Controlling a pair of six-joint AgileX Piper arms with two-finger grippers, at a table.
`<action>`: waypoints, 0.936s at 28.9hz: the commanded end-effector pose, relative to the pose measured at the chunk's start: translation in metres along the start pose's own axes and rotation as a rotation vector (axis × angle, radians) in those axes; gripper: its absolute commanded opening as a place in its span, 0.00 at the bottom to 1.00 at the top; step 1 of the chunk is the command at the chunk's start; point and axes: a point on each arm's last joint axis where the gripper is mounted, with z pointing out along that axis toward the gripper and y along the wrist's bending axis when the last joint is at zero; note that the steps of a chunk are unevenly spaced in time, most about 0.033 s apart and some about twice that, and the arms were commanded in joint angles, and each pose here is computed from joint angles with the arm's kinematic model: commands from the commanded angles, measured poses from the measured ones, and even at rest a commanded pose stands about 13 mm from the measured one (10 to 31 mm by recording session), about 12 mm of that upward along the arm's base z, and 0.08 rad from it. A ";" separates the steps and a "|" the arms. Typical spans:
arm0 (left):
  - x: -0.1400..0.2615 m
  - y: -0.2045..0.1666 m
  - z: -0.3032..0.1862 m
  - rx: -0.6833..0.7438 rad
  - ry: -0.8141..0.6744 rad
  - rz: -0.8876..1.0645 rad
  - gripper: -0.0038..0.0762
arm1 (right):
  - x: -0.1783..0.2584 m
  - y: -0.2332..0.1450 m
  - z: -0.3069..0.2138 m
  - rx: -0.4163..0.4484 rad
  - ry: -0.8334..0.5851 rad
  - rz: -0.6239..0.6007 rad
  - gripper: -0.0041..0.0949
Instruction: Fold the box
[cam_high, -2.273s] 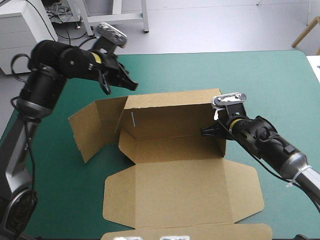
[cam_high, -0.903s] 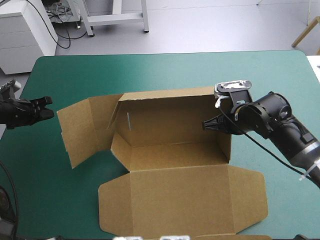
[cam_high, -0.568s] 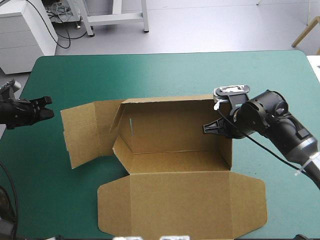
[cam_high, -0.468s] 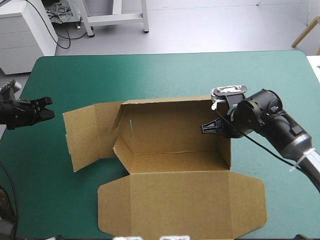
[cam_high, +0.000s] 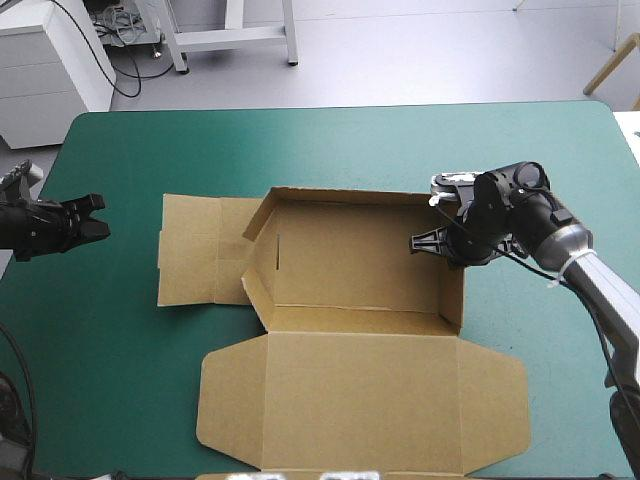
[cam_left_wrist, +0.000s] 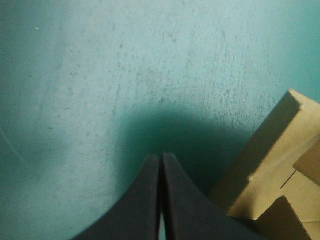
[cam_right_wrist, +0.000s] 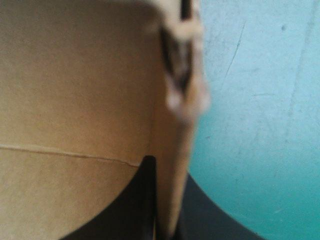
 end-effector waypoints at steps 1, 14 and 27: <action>-0.003 -0.017 -0.017 0.044 -0.079 0.011 0.04 | -0.010 -0.020 0.001 0.067 -0.039 -0.035 0.04; -0.004 -0.016 -0.017 0.043 -0.083 0.011 0.04 | -0.036 -0.017 -0.007 0.024 -0.225 -0.122 0.07; -0.004 -0.017 -0.017 0.049 -0.083 0.004 0.04 | -0.060 -0.009 -0.014 -0.022 -0.280 -0.116 0.75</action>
